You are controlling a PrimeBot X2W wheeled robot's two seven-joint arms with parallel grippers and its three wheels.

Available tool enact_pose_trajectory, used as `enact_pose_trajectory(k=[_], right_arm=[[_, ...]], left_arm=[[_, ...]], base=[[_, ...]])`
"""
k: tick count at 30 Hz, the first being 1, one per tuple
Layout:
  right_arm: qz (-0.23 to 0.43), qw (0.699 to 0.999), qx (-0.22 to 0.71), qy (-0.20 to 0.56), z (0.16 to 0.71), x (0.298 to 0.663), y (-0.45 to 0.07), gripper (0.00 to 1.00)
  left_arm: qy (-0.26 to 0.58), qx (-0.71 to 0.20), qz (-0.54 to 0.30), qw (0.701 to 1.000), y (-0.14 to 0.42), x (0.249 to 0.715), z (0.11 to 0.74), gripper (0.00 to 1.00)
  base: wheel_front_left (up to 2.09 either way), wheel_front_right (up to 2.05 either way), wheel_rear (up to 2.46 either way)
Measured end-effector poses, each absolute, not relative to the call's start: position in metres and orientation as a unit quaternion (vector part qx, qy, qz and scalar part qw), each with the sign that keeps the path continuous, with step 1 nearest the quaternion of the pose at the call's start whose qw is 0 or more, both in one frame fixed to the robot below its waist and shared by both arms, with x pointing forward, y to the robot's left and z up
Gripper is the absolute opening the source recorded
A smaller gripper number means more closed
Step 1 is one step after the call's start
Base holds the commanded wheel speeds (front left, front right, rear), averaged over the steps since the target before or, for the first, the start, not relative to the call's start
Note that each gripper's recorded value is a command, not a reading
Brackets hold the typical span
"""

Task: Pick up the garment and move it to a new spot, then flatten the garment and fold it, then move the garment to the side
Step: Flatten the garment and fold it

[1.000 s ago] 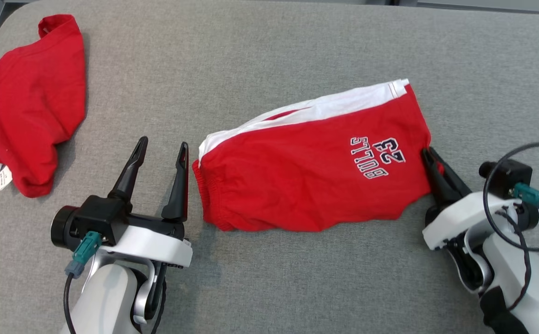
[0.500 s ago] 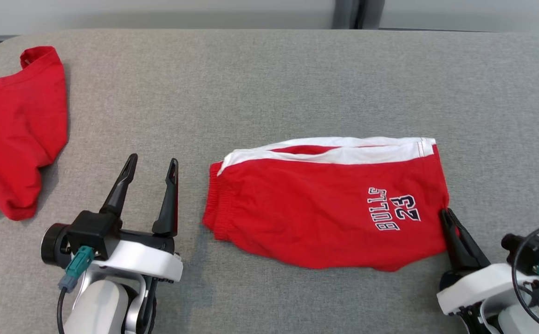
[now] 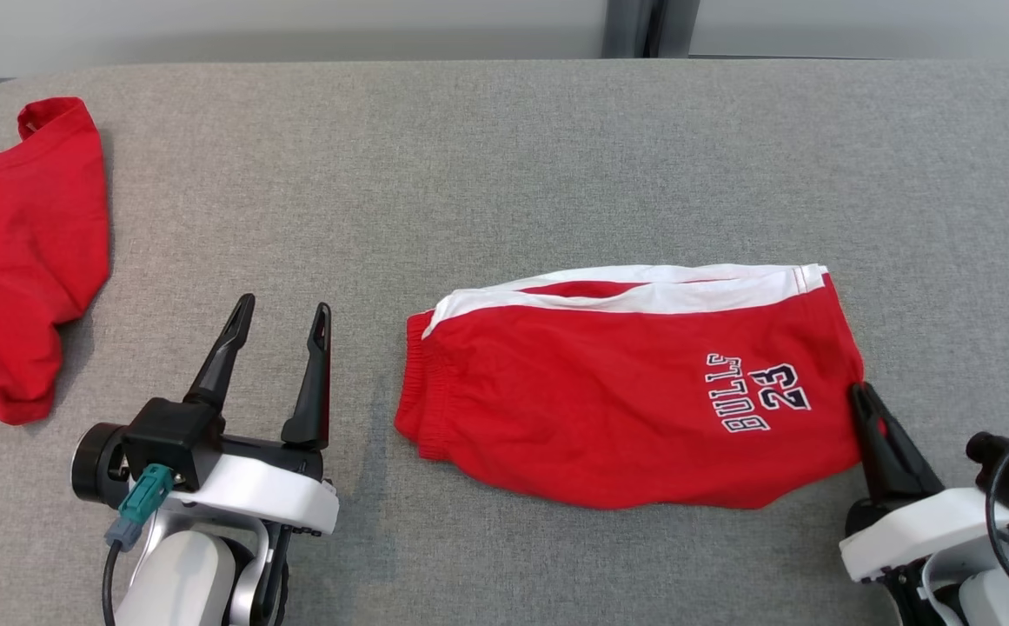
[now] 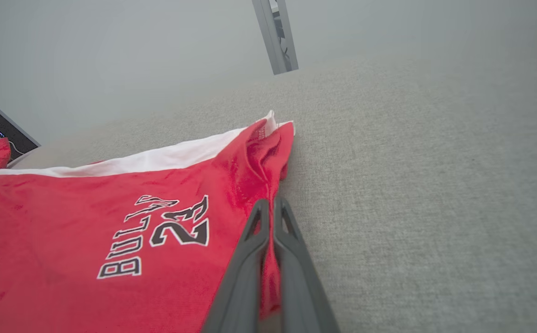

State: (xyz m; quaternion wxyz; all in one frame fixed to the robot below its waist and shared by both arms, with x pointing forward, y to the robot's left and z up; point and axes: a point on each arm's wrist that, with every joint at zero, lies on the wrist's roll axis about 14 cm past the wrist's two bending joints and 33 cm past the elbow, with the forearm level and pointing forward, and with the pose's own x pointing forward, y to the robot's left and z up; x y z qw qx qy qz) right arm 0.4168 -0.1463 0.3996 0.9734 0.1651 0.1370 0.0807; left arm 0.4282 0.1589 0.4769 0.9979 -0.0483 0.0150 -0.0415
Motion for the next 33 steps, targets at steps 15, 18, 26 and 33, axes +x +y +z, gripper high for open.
enact_pose_trajectory(k=[15,18,26,33], right_arm=[[0.231,0.960,0.153,0.041,0.490,0.443,-0.051,0.00],[0.283,0.946,0.155,0.033,0.504,0.441,-0.014,0.00],[0.388,0.904,0.171,0.059,0.506,0.420,0.068,0.00],[0.437,0.876,0.179,0.097,0.487,0.398,0.106,0.00]], left_arm=[[-0.001,-0.049,-0.042,0.998,0.159,0.421,0.492,1.00],[-0.002,-0.050,-0.036,0.998,0.163,0.417,0.493,1.00],[-0.001,-0.056,-0.017,0.998,0.171,0.405,0.493,1.00],[0.003,-0.054,0.002,0.999,0.182,0.395,0.491,1.00]], base=[[0.00,0.00,0.00],[0.00,0.00,0.00],[0.00,0.00,0.00],[0.00,0.00,0.00]])
